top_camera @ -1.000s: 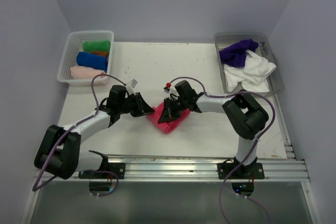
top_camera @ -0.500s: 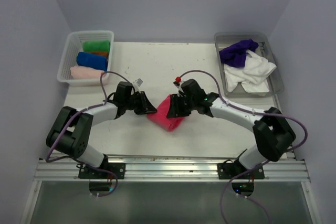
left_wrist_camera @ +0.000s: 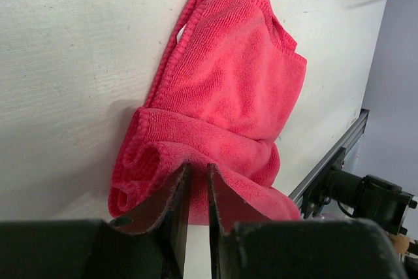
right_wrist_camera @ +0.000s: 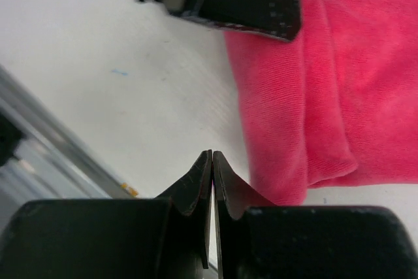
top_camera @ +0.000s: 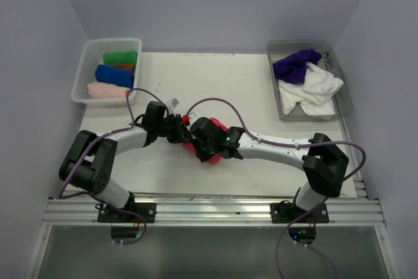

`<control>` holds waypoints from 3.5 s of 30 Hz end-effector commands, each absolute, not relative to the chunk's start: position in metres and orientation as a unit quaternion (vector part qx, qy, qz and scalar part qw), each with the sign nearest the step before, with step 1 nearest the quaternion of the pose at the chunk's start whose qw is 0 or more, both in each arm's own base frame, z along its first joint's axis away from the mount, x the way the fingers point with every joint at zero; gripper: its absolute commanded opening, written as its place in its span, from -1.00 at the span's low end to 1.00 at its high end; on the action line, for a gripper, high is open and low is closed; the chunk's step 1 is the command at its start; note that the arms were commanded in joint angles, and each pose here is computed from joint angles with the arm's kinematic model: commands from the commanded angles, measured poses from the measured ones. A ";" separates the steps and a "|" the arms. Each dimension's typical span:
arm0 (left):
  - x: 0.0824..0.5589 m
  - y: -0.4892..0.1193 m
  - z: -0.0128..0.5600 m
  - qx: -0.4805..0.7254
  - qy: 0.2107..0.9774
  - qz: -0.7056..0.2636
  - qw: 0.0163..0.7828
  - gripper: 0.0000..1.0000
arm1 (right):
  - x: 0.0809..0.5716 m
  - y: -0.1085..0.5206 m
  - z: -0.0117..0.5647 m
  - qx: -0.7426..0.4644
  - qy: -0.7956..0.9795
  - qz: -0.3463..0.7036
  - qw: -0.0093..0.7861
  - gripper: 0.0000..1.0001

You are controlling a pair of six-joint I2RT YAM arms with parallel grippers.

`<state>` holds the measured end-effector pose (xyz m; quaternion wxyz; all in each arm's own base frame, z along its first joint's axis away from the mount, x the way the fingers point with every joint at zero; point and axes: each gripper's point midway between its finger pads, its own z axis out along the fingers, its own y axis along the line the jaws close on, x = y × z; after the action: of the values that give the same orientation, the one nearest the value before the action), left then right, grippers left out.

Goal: Roll the towels
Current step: Roll the towel

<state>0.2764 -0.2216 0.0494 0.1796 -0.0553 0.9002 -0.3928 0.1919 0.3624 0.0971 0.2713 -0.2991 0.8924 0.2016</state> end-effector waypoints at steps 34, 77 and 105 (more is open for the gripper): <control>0.284 -0.224 0.043 -0.026 0.908 -0.382 0.171 -0.59 | 0.257 0.291 0.066 -0.210 0.918 0.008 0.337 -0.85; 0.237 -0.200 0.044 -0.175 0.893 -0.386 0.154 0.57 | 0.202 0.316 0.007 -0.053 0.959 0.227 0.161 -0.95; 0.244 -0.203 0.028 -0.139 0.924 -0.339 0.108 -0.82 | 0.215 0.326 0.111 -0.396 0.830 -0.001 0.394 0.11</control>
<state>0.2428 -0.2094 0.0292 0.1028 -0.1507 0.9132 -0.3645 0.2087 0.3305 0.0867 0.3477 -0.3132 0.8810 0.0694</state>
